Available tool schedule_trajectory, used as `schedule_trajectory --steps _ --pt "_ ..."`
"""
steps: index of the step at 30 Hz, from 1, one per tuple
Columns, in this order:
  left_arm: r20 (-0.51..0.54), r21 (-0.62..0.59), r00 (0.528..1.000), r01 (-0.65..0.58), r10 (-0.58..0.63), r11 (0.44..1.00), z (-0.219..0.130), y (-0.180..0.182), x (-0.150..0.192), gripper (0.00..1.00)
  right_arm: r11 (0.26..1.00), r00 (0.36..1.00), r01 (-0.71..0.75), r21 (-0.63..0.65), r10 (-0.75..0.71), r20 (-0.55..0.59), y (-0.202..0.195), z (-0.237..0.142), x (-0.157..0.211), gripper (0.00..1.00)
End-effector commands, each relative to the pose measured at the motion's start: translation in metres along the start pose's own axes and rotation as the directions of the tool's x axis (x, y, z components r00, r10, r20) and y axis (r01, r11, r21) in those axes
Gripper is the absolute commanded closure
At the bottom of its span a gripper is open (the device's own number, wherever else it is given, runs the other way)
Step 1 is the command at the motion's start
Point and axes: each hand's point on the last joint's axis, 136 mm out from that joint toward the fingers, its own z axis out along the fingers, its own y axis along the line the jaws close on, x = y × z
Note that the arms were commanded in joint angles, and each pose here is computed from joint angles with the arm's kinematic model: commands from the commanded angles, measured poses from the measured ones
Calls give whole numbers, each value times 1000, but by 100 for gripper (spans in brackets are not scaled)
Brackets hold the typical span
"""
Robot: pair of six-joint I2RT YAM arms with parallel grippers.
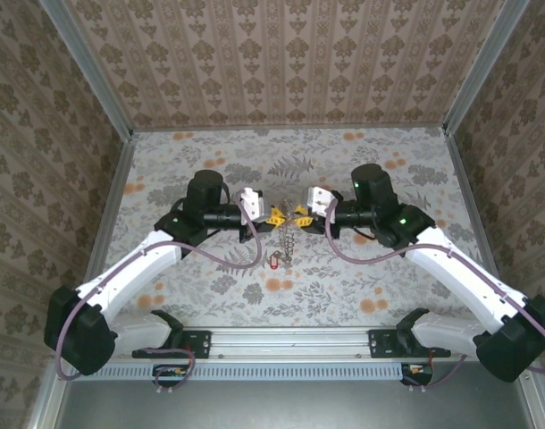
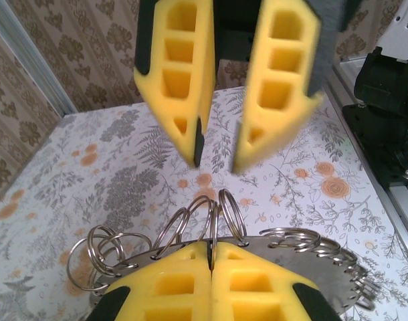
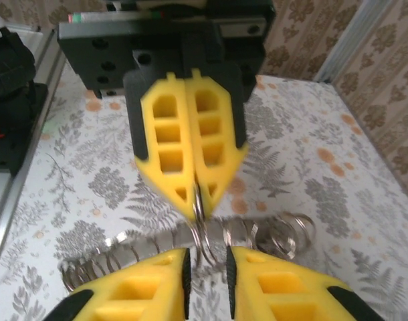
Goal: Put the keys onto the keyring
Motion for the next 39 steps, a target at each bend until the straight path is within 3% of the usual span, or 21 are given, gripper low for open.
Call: schedule_trajectory --steps 1,6,10,15,22,27,34,39 --pt "67 24 989 -131 130 991 -4 -9 -18 100 999 999 21 -43 -23 -37 17 -12 10 84" --pt "76 33 974 -217 214 976 -5 -16 -20 100 997 998 51 -59 -53 -35 20 -12 10 89" --pt "73 30 972 -226 223 974 -4 -16 -23 100 993 997 73 -91 -73 3 25 -6 5 75" --pt "73 15 971 -231 230 973 -2 -14 -25 100 992 998 61 -107 -59 16 26 3 3 72" --pt "77 -48 983 -161 165 986 1 0 -26 100 984 998 61 -165 -59 16 45 12 3 84" --pt "58 -78 990 -126 130 989 2 6 -21 100 988 998 55 -146 -53 15 48 9 7 86" --pt "43 -125 989 -133 140 983 -7 15 -17 100 991 999 37 -129 -36 9 51 7 17 71" --pt "19 -176 991 -124 129 977 -32 25 -13 100 997 998 -42 -66 45 49 34 5 18 71"
